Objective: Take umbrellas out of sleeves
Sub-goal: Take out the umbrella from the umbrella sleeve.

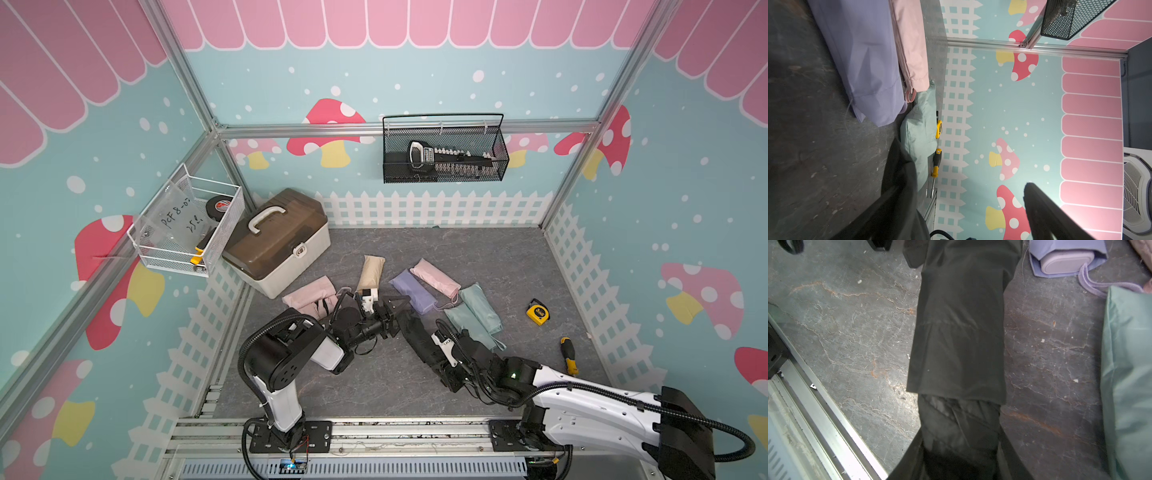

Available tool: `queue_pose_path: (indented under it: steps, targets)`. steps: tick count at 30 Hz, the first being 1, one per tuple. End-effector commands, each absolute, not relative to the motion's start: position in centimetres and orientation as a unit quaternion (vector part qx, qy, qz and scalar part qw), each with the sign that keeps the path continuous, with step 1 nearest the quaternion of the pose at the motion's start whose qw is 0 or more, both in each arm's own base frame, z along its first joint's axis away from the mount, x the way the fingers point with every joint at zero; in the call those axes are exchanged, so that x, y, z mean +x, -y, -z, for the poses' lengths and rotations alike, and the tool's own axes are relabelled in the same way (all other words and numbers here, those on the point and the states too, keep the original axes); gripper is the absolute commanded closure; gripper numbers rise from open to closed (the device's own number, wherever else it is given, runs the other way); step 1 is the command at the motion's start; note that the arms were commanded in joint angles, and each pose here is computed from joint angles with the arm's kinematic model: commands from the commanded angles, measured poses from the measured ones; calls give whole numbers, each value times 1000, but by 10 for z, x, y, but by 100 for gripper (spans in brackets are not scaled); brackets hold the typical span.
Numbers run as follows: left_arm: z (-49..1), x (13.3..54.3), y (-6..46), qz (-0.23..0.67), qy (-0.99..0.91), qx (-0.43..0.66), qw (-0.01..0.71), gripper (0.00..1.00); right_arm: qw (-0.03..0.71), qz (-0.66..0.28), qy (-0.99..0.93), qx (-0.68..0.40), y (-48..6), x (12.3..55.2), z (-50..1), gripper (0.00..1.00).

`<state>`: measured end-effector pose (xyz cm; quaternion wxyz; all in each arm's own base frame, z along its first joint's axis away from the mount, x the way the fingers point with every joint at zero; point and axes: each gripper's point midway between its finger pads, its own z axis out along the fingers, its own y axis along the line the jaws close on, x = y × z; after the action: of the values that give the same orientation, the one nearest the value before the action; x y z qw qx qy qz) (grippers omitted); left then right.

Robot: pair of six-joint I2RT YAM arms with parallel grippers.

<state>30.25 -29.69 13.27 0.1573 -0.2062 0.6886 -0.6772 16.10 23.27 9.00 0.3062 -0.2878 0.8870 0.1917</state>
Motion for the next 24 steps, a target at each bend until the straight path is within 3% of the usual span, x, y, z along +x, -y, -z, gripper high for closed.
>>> queue_pose_path:
  steps: [1, 10, 12, 13, 14, 15, 16, 24]
  targets:
    - [-136, 299, 301, 691, -680, -199, 145, 12, 363, -205, -865, -280, -251, 180, -127, 81]
    - [-136, 299, 302, 679, -693, -182, 159, 13, 343, -206, -864, -304, -260, 177, -122, 84]
    - [-137, 302, 300, 677, -694, -181, 164, 18, 334, -212, -865, -308, -259, 172, -117, 84]
    - [-137, 304, 300, 677, -694, -179, 166, 25, 331, -215, -866, -307, -258, 170, -115, 84]
    - [-139, 304, 301, 679, -694, -174, 166, 42, 330, -218, -866, -307, -256, 168, -114, 84]
    - [-142, 305, 303, 685, -690, -167, 166, 74, 331, -219, -865, -305, -255, 167, -114, 84]
    - [-145, 306, 305, 691, -685, -161, 163, 97, 332, -220, -865, -304, -253, 166, -114, 84]
    - [-146, 305, 309, 693, -687, -149, 163, 100, 336, -213, -867, -300, -246, 166, -112, 85]
